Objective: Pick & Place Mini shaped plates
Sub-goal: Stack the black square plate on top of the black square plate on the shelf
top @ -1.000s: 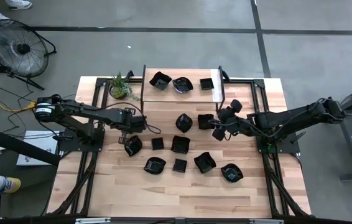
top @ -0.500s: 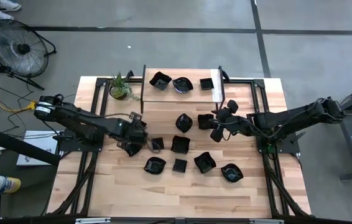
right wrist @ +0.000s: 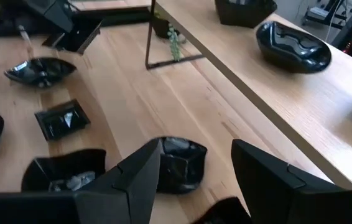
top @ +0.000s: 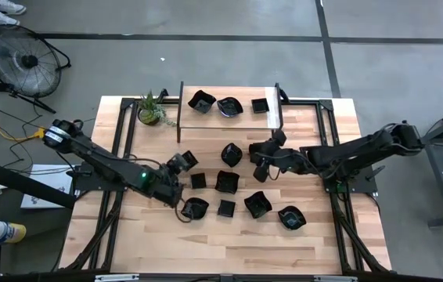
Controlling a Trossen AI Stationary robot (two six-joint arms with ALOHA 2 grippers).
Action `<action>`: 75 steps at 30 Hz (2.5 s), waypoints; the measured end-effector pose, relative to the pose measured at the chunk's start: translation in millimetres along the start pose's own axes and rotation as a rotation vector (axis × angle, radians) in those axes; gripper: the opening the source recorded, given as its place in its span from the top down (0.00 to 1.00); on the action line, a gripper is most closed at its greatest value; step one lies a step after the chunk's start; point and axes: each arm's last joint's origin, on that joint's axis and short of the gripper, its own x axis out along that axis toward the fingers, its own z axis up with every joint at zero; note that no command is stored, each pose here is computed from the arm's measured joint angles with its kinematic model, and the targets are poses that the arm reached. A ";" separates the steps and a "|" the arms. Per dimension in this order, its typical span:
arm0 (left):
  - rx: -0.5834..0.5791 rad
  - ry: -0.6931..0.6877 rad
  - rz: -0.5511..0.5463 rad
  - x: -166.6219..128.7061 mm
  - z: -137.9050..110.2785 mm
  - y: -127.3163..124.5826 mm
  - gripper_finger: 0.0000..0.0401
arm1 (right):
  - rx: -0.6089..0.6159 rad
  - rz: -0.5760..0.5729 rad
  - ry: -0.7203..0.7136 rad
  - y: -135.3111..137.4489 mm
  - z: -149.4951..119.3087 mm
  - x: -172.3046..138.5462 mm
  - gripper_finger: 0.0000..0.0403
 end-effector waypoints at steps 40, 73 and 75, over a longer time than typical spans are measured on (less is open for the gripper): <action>0.491 0.405 0.312 26.5 29.1 29.6 1.00 | -0.092 -0.023 -0.386 80.9 34.8 74.9 0.52; 0.467 0.395 0.317 26.7 30.4 28.6 1.00 | 0.003 0.072 -0.332 52.8 33.4 106.4 0.54; 0.467 0.395 0.317 26.7 30.4 28.6 1.00 | 0.001 0.074 -0.332 52.8 33.4 106.3 0.56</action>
